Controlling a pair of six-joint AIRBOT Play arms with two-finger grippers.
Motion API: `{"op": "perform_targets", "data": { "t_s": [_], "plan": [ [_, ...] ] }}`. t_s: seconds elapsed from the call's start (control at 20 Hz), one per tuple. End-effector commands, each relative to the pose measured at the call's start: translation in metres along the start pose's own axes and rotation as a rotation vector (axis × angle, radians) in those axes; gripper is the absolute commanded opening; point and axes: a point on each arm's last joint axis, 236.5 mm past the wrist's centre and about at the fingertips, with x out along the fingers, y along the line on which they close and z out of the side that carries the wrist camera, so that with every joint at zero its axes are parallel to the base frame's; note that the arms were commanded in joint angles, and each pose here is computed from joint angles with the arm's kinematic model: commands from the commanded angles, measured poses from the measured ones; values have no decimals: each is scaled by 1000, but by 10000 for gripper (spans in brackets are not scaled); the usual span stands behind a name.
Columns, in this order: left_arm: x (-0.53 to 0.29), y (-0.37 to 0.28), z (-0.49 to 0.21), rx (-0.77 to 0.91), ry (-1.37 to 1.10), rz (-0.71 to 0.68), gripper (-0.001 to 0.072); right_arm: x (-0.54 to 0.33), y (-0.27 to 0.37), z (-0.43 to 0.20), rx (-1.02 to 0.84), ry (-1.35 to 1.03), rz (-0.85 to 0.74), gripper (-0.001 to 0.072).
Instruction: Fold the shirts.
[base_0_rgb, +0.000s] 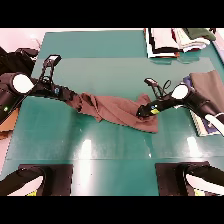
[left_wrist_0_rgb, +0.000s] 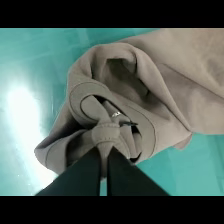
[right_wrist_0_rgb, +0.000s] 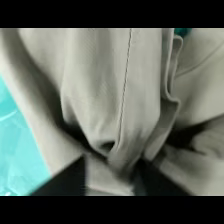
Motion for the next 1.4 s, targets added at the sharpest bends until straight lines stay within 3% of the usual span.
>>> {"op": "perform_targets", "data": {
  "t_s": [0.0, 0.25, 0.5, 0.65, 0.85, 1.1, 1.35],
  "plan": [
    [0, 0, 0, -1, -1, -2, 28, 6, 5, 9, -18, -15, -1, 20],
    [-59, 1, 43, 61, -160, 58, 27, -90, 14, 59, -136, -223, -77, 20],
    [-265, -40, 123, 153, -654, 65, 27, -284, 44, 88, -214, -609, -180, 20],
    [-391, -70, 121, 195, -925, 35, 27, -376, 64, 69, -230, -813, -268, 19],
    [-479, -99, 94, 233, -1112, -29, 27, -453, 77, 43, -217, -972, -390, 19],
    [-440, -98, 89, 233, -961, -46, 27, -482, 76, 53, -197, -979, -423, 18],
    [-230, -58, 77, 155, -368, -35, 27, -411, 0, 115, -81, -725, -339, 18]
  ]
}}
